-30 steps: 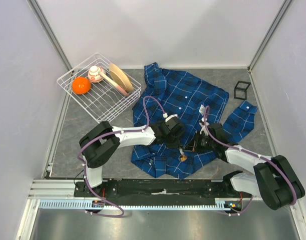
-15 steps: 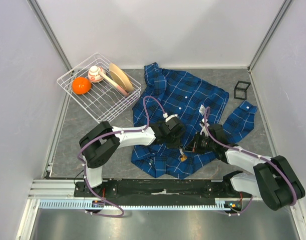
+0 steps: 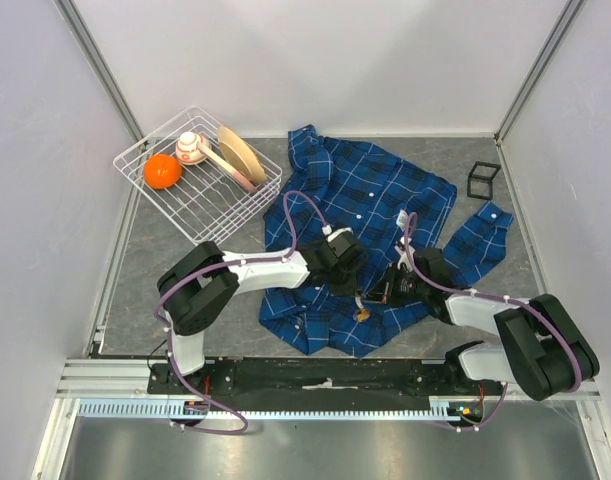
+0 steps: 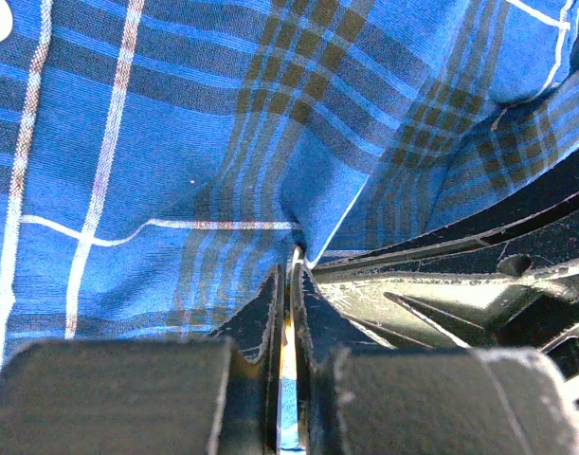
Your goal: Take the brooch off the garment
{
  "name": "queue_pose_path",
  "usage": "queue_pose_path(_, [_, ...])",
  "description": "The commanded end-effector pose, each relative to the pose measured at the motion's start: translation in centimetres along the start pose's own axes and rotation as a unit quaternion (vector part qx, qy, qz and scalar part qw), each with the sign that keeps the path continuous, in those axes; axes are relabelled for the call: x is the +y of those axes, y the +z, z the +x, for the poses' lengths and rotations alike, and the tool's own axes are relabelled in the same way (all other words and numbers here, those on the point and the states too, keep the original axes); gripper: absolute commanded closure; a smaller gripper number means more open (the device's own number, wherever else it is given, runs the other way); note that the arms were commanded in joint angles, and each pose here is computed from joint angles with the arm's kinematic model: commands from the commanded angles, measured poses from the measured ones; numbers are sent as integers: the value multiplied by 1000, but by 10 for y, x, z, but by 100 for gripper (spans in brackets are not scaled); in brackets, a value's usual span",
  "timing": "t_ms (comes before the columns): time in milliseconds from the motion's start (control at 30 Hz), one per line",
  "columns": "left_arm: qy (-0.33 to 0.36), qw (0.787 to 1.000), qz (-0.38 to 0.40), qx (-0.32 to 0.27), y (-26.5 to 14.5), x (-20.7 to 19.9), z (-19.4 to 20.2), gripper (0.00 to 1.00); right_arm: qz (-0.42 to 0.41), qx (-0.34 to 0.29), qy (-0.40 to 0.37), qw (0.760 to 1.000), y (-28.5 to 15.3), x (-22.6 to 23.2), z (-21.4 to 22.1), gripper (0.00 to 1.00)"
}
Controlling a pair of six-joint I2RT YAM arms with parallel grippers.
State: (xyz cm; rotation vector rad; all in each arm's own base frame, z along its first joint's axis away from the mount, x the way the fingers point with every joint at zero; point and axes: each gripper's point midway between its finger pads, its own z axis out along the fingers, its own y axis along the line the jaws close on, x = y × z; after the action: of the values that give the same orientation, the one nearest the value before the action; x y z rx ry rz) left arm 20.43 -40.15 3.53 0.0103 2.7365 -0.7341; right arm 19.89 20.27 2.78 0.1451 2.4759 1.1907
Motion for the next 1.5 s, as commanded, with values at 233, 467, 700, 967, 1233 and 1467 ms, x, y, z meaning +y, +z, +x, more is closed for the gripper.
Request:
queue_pose_path(233, [-31,991,121,43,-9,-66,8,98,4,52,-107,993,10,7,10,100])
queue_pose_path(467, [-53,989,119,66,-7,-59,18,98,-26,24,-136,990,17,26,5,100])
queue_pose_path(700, [-46,986,128,97,-7,-57,30,98,-40,15,-190,981,15,44,-4,100])
queue_pose_path(967, [1,979,149,138,-7,-61,41,98,-39,26,-255,966,17,55,5,100])
queue_pose_path(1233, [14,983,140,118,-14,-52,38,98,-51,-124,-250,959,-9,84,-35,100])
queue_pose_path(1467, [18,990,104,98,-8,-31,40,98,20,-118,-187,975,-9,59,-37,78])
